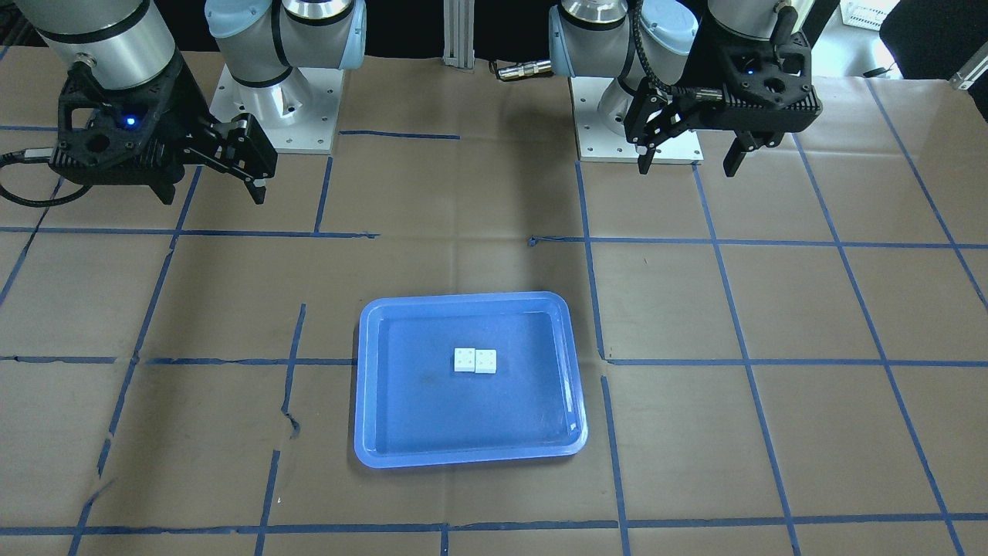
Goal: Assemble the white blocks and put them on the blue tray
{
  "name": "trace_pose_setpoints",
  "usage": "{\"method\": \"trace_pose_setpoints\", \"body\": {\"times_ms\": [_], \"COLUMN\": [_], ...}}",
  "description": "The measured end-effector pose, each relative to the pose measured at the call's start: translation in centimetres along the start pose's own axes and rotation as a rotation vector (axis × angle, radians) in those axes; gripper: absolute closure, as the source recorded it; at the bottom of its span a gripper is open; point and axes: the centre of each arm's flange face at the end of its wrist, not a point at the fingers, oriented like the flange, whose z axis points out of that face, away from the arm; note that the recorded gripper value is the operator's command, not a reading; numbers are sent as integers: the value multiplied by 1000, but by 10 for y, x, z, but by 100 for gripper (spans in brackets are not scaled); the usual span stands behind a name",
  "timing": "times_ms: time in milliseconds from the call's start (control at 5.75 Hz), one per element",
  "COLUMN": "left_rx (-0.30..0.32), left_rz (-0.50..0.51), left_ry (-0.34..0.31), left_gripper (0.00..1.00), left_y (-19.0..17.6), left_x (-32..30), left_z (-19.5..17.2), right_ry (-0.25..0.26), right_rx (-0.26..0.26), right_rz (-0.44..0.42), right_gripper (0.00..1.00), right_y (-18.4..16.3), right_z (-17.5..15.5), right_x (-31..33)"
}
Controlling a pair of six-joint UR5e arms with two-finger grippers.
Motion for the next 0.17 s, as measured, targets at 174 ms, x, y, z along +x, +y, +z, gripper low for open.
{"method": "trace_pose_setpoints", "body": {"times_ms": [174], "left_rx": [-1], "left_rz": [-1], "left_ry": [-1], "left_gripper": [1], "left_y": [0], "left_x": [0], "left_z": [0], "right_ry": [0], "right_rx": [0], "right_rz": [0], "right_gripper": [0], "right_y": [0], "right_z": [0], "right_x": [0]}}
